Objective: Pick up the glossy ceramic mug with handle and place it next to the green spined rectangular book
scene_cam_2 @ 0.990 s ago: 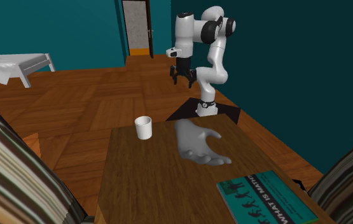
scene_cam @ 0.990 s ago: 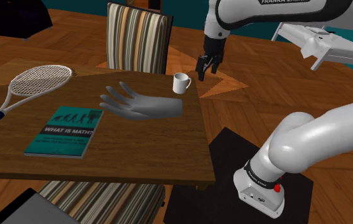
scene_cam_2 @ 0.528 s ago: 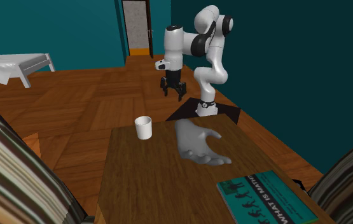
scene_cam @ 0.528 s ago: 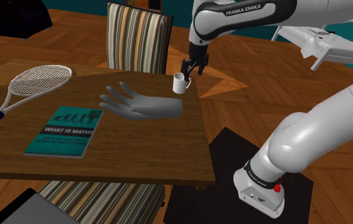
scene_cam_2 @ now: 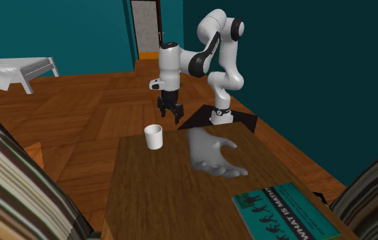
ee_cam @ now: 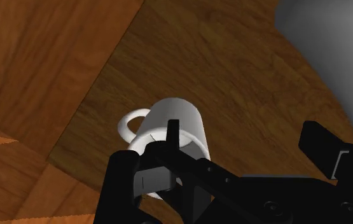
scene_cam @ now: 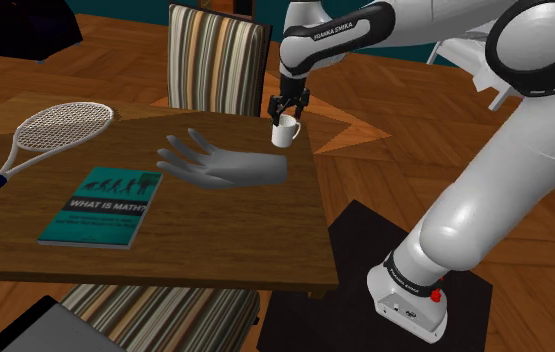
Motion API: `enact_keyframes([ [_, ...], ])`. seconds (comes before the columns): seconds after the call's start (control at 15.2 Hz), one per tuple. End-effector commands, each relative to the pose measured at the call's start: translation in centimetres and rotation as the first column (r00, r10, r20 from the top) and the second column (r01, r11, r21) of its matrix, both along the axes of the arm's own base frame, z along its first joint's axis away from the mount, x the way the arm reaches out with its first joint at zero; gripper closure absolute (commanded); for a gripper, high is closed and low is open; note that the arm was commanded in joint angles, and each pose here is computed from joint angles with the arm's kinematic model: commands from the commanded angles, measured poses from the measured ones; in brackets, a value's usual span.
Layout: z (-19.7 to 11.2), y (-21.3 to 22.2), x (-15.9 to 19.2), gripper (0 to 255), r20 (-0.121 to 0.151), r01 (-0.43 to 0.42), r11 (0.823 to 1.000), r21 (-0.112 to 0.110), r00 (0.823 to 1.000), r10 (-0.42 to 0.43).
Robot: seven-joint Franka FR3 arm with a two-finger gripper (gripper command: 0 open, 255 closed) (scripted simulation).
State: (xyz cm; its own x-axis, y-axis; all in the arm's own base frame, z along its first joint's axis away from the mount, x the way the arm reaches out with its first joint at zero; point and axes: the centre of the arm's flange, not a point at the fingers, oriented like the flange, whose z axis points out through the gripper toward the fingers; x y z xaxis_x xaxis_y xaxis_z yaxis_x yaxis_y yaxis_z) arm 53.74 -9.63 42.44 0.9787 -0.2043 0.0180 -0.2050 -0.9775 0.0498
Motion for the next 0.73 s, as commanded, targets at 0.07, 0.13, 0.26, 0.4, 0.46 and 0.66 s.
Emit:
enact_keyframes([
  [0.07,-1.9,-1.4,2.9,0,0.016,0.029,1.000,-0.003,0.999,-0.029],
  [0.13,-2.6,-1.9,3.9,0,0.021,0.039,0.999,-0.004,0.999,-0.039],
  [0.26,-3.5,-2.7,5.4,0,0.029,0.055,0.998,-0.005,0.998,-0.054],
  [0.4,-4.6,-2.8,5.5,0,0.029,0.055,0.998,-0.005,0.998,-0.054],
  [0.46,-5.1,-2.8,5.5,0,0.029,0.055,0.998,-0.005,0.998,-0.054],
  [0.66,-6.7,-2.9,5.5,0,0.029,0.055,0.998,-0.005,0.998,-0.054],
])
